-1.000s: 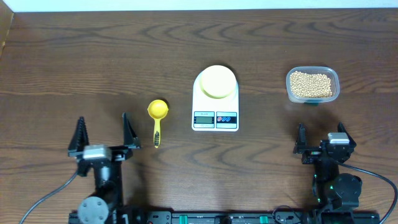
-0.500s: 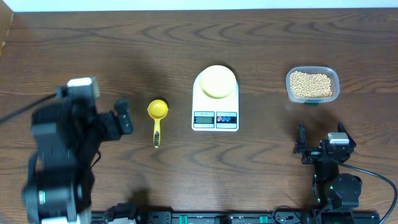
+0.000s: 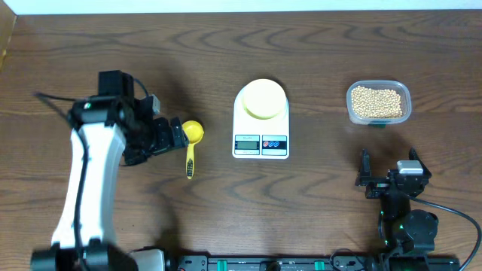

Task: Scoop item into bowl and weigh 50g on scale
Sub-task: 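Reach the left gripper forward to the yellow scoop handle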

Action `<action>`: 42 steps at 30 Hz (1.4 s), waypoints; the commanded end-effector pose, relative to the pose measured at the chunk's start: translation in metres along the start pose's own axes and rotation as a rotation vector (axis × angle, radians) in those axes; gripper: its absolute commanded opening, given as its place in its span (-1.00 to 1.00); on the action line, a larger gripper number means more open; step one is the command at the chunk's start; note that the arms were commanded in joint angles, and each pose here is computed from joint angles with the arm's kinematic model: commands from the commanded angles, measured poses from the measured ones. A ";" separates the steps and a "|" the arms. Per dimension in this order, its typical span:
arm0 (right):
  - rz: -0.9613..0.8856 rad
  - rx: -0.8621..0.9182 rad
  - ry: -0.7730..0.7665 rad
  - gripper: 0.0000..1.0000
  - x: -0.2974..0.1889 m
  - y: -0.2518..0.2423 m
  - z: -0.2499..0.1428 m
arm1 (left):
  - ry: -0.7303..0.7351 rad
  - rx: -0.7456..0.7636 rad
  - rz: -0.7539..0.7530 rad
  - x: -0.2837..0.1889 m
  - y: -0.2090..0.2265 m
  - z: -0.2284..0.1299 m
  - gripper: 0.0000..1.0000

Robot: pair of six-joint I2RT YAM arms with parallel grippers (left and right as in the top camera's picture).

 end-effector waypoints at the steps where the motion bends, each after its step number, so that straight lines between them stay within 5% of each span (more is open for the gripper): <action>1: 0.005 -0.008 -0.002 0.99 0.000 0.001 0.000 | 0.051 0.007 0.043 0.020 0.008 0.002 0.96; 10: 0.005 -0.008 -0.002 0.98 0.000 0.001 0.000 | 0.064 0.014 -0.100 0.046 -0.005 0.014 0.96; 24: 0.005 -0.008 -0.002 0.99 0.000 0.001 0.000 | 0.093 0.071 -0.073 0.097 0.019 -0.008 0.96; 42: 0.005 -0.008 -0.002 0.98 0.000 0.001 0.000 | 0.034 0.087 -0.133 0.121 0.017 0.006 0.83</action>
Point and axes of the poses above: each gripper's point midway between its finger pads, its own x axis out along the fingers, its own y axis along the line the jaws close on, z = x × y, the point moved 6 cm from there along -x, back along the fingers, and after that the axes turned 10 degrees about -x, right-handed, at the moved point
